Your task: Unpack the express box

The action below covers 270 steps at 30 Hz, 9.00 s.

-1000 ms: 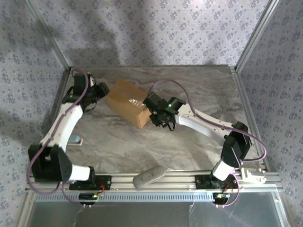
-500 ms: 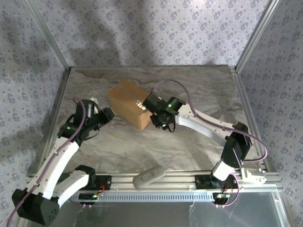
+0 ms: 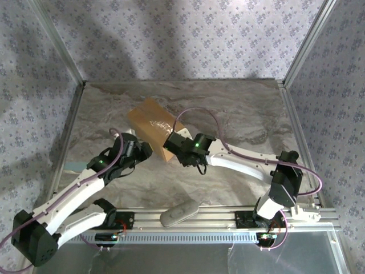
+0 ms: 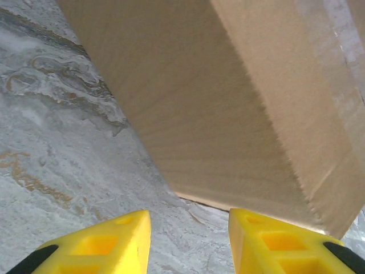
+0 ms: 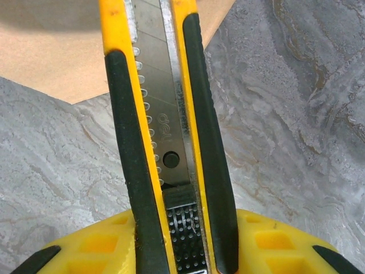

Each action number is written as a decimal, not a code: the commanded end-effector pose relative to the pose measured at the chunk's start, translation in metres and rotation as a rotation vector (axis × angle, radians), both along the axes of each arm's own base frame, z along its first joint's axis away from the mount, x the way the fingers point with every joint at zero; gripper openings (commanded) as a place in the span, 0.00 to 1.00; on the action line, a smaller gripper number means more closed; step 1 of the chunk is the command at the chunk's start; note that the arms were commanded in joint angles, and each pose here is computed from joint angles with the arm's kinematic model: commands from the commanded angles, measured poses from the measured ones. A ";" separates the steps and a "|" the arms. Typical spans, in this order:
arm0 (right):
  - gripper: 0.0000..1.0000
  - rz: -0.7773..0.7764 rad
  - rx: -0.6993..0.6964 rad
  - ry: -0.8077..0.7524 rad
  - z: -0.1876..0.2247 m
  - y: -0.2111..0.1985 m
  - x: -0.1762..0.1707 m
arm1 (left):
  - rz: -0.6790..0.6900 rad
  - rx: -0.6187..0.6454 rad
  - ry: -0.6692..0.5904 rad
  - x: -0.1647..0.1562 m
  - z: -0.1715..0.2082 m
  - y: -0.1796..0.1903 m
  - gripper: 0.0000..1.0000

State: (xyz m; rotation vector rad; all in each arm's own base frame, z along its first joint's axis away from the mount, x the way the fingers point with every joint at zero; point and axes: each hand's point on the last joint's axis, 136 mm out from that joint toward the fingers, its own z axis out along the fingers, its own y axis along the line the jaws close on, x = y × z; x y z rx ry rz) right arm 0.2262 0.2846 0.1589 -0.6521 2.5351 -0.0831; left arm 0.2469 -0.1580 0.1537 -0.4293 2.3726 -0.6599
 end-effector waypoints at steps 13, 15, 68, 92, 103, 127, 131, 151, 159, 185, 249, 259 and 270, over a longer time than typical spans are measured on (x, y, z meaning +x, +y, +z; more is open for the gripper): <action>0.00 0.009 -0.004 0.024 0.006 0.000 -0.015 | 0.001 0.023 -0.045 0.028 0.011 -0.033 0.40; 0.00 0.016 -0.006 0.025 0.007 0.002 -0.017 | -0.003 0.028 -0.053 0.030 0.011 -0.038 0.40; 0.00 0.065 0.013 0.033 0.010 0.004 -0.065 | 0.061 0.123 -0.121 0.013 0.056 -0.022 0.43; 0.00 0.080 0.055 0.031 0.011 -0.005 -0.068 | -0.030 0.185 -0.094 0.107 0.042 -0.068 0.44; 0.00 0.025 0.027 0.023 0.011 -0.037 -0.082 | 0.008 0.259 -0.067 0.101 0.027 -0.046 0.43; 0.00 -0.143 0.188 0.040 0.016 -0.079 -0.066 | -0.045 0.094 -0.161 0.087 0.082 -0.066 0.45; 0.00 -0.183 0.255 0.034 0.024 -0.075 -0.051 | -0.034 0.060 -0.164 0.079 0.093 -0.064 0.45; 0.00 -0.452 0.735 -0.037 0.129 -0.067 -0.009 | 0.055 0.098 -0.130 0.048 0.091 -0.019 0.49; 0.00 -0.463 0.815 -0.037 0.146 -0.074 -0.005 | 0.026 0.107 -0.088 0.065 0.089 -0.037 0.48; 0.00 -0.434 0.873 -0.006 0.148 -0.061 0.009 | 0.034 0.135 -0.097 0.059 0.092 -0.027 0.48; 0.00 -0.594 0.515 -0.161 -0.010 -0.040 0.019 | 0.049 0.238 0.050 0.059 0.004 -0.015 0.44; 0.00 -0.484 0.549 -0.144 0.015 -0.061 0.040 | 0.039 0.273 0.088 0.016 0.021 0.021 0.44; 0.00 -0.326 0.500 -0.193 0.037 -0.081 0.166 | -0.040 0.189 0.183 -0.065 0.007 0.026 0.42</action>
